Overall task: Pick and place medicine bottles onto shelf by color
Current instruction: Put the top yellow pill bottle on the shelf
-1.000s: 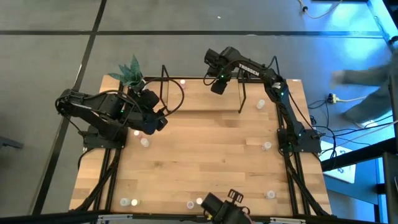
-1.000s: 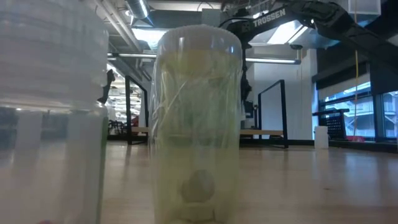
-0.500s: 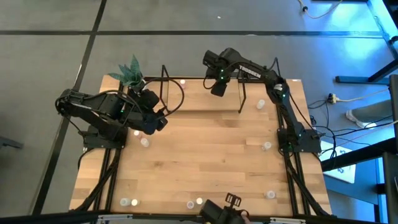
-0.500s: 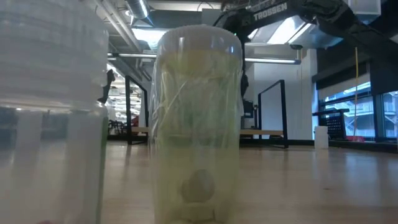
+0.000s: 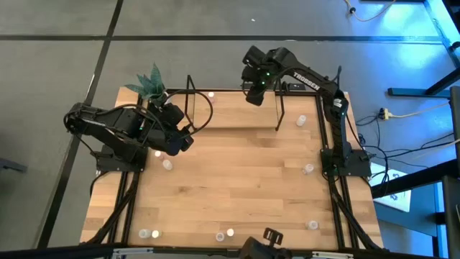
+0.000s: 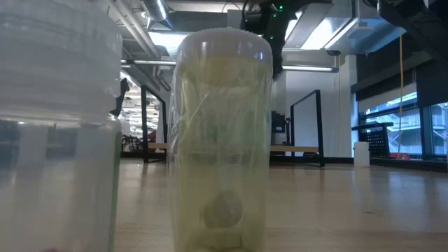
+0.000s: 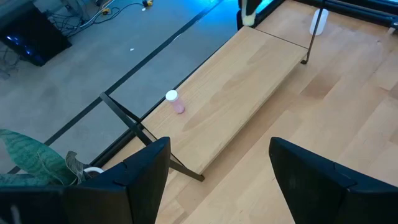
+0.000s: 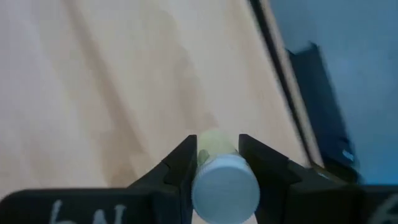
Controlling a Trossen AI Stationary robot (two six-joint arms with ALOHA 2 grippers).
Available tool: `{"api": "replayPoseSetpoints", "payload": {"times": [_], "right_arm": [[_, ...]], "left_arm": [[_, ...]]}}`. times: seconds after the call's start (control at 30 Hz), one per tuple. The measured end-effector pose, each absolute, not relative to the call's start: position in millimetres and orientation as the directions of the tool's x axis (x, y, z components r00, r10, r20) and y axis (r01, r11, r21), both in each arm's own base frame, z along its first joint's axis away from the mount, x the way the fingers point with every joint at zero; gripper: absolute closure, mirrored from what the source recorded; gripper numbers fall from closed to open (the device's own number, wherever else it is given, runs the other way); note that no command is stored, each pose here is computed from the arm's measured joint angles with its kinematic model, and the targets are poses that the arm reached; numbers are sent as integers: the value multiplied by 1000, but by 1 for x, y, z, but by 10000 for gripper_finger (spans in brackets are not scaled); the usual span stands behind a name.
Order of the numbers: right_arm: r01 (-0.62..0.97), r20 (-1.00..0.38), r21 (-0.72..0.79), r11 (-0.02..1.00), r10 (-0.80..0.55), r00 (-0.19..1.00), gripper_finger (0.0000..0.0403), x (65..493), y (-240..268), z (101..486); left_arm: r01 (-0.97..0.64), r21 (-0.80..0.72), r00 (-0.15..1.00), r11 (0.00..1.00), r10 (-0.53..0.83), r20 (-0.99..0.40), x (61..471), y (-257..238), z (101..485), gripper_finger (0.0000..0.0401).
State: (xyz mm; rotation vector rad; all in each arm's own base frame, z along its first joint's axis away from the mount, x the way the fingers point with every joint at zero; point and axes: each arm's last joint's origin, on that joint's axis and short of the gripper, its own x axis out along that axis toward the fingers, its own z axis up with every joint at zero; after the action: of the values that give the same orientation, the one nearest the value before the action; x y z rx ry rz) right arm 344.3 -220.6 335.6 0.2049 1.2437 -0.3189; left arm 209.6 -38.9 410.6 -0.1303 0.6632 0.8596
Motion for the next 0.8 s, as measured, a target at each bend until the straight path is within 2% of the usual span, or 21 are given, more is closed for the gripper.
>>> {"api": "replayPoseSetpoints", "payload": {"times": [0.07,0.2,0.33,0.5,0.8], "right_arm": [[350,-945,-15,937,-127,300,287,345,-222,336],[386,-943,-132,913,-236,236,286,341,-229,336],[390,-943,-92,916,-206,261,286,339,-234,335],[399,-955,-108,911,-207,214,286,336,-234,333],[404,-973,-93,910,-169,156,286,328,-225,300]], "left_arm": [[-737,152,467,658,659,-589,210,-39,410,134],[-736,152,468,660,658,-589,210,-39,411,134],[-736,152,468,660,658,-589,210,-39,410,134],[-735,153,469,660,658,-589,210,-39,411,134],[-735,154,468,660,659,-590,210,-39,410,134]]}}
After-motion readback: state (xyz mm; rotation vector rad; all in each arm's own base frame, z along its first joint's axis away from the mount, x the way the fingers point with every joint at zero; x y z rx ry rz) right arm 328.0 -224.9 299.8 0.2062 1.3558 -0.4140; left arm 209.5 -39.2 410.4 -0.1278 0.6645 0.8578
